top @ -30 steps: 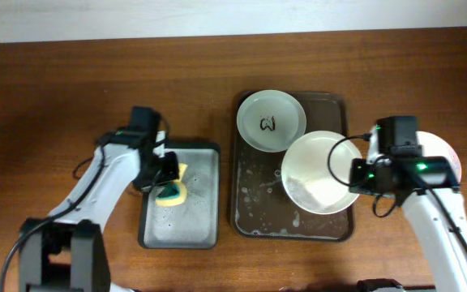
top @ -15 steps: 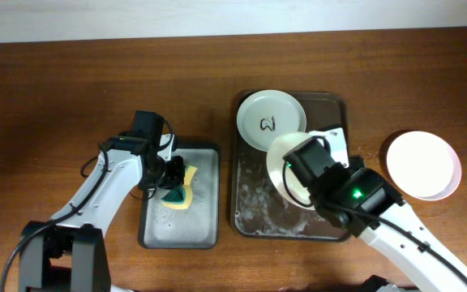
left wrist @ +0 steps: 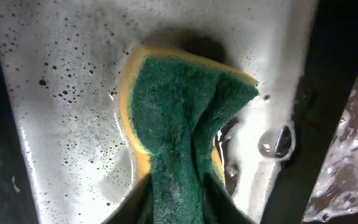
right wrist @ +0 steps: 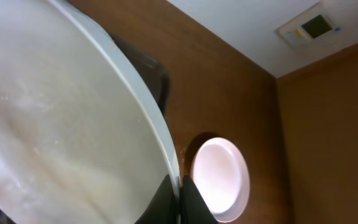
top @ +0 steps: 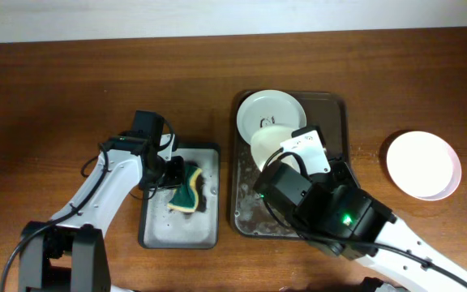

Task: Clean dirty plates on tray and stack at the side
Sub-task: 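Carry the plate right and stack it on the first cleaned plate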

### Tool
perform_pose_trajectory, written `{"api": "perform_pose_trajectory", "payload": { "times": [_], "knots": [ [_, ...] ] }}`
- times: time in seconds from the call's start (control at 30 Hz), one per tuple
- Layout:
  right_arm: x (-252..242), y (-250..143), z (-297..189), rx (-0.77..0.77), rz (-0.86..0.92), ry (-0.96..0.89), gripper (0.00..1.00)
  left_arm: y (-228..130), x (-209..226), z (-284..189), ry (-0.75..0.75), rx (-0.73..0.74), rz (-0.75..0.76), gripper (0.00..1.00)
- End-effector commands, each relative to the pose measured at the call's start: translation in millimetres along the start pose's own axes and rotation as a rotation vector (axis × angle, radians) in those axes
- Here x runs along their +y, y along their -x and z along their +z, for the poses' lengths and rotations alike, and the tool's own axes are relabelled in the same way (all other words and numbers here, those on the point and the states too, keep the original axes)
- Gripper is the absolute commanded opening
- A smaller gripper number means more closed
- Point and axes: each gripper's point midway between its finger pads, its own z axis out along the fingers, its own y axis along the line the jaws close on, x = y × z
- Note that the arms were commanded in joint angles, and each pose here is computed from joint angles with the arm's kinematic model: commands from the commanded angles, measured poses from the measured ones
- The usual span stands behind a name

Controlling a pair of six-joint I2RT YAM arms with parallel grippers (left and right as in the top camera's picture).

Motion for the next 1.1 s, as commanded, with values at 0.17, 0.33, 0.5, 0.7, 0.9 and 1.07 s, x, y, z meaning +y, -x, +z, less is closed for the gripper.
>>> {"api": "perform_pose_trajectory", "payload": {
  "times": [0.17, 0.33, 0.5, 0.7, 0.9, 1.07],
  "knots": [
    [-14.6, 12.5, -0.6, -0.039, -0.005, -0.118, 0.04, -0.6, -3.4, -4.5, -0.015, -0.014, 0.017, 0.67],
    [-16.2, 8.4, -0.7, -0.025, -0.027, -0.123, 0.04, -0.5, -3.5, -4.5, -0.015, -0.015, 0.017, 1.0],
    [-16.2, 8.3, -0.7, -0.024, -0.028, -0.123, 0.04, 3.5, -5.5, -4.6, -0.025, -0.031, 0.021, 1.0],
    [-16.3, 8.0, -0.7, -0.023, -0.03, -0.124, 0.04, 3.5, -5.5, -4.6, -0.025, -0.031, 0.021, 1.0],
    [-17.9, 5.4, -0.4, -0.013, -0.042, -0.128, 0.04, 3.5, -5.5, -4.6, -0.025, -0.031, 0.021, 1.0],
    [-17.9, 5.4, -0.4, -0.013, -0.042, -0.128, 0.04, 3.5, -5.6, -4.6, -0.025, -0.03, 0.021, 1.0]
  ]
}}
